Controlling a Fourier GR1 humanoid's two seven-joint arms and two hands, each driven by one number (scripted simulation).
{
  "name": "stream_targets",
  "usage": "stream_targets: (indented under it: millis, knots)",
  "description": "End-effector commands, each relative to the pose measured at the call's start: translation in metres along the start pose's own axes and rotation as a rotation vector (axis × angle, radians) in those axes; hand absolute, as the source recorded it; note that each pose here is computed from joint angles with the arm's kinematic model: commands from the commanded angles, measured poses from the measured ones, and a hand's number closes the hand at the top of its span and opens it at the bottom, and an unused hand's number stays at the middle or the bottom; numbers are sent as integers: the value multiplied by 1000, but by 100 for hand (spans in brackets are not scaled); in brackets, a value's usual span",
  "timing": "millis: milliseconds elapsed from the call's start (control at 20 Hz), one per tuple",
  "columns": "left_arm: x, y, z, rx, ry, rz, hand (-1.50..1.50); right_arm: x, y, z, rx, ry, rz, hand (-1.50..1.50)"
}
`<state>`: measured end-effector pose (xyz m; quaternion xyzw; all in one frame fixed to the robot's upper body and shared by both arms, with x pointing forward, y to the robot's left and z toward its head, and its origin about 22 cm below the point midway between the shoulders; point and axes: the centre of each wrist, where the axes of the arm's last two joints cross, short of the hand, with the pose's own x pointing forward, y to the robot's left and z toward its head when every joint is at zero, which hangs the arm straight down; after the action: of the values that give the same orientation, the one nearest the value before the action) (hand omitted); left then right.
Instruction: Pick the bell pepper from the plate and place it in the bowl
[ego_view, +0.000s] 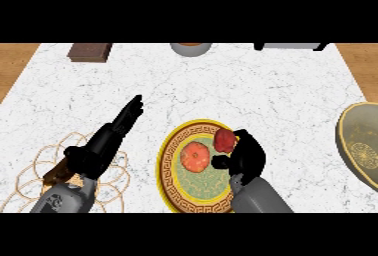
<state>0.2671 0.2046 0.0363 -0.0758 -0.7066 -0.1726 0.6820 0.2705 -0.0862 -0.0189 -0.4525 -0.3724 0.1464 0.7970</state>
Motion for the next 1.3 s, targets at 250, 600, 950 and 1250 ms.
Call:
stream_targets:
  millis: [250, 600, 950, 1250]
  knots:
    - [-12, -4, -2, -2, -13, -14, 0, 26, 2, 13, -68, 86, 106, 150]
    - [-2, 0, 8, 9, 3, 9, 0, -58, -19, -14, 267, -455, 488, 150]
    - [-9, -6, 10, 23, 29, 14, 0, -37, -121, -38, -70, -464, 520, 150]
    - [-5, -7, 6, 28, 9, -9, 0, -14, -175, -13, -306, -564, 226, 150]
